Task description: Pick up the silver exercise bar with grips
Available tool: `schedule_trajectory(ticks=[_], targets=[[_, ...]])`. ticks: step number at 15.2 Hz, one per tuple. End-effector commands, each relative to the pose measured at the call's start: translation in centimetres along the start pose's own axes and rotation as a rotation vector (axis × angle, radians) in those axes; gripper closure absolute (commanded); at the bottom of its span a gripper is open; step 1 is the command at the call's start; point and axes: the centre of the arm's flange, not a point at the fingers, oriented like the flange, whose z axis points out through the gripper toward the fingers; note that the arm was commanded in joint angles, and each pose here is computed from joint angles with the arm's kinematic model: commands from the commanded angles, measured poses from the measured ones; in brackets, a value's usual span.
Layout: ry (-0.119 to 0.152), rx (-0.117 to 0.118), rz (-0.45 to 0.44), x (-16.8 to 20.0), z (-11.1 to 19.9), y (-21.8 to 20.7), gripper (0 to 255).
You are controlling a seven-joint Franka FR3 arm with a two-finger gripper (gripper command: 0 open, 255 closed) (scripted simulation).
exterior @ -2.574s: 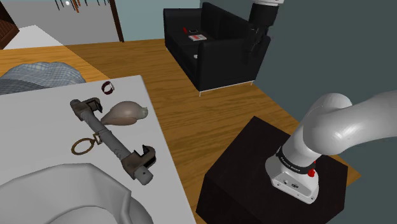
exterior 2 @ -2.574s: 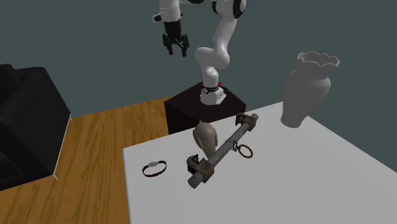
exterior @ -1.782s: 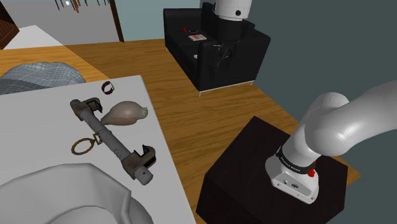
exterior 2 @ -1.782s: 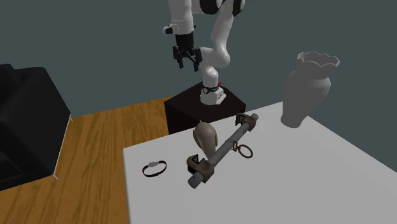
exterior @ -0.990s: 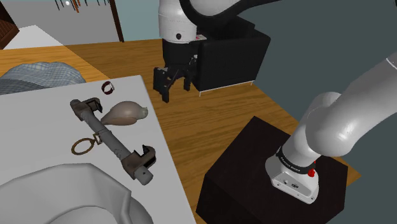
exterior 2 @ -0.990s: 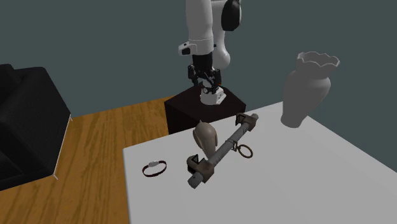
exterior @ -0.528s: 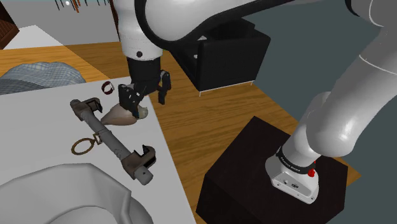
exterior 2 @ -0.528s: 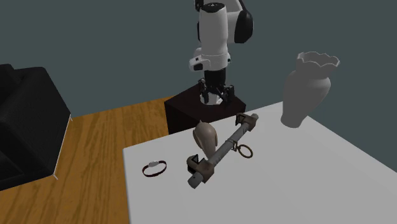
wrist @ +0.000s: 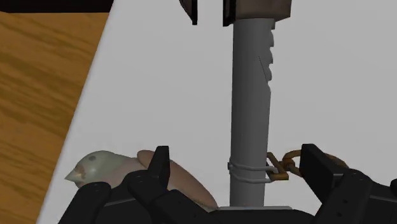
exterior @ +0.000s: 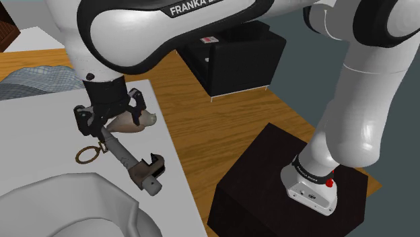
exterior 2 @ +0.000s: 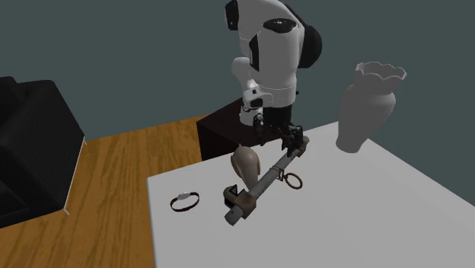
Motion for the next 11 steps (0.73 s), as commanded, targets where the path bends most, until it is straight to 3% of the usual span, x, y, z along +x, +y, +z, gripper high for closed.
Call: schedule_trajectory(ticks=[1,11], targets=[[0.002,0.0,0.006,1.1,1.0,-2.4,0],[0.002,0.0,0.006,1.3,5.0,-2.0,0]])
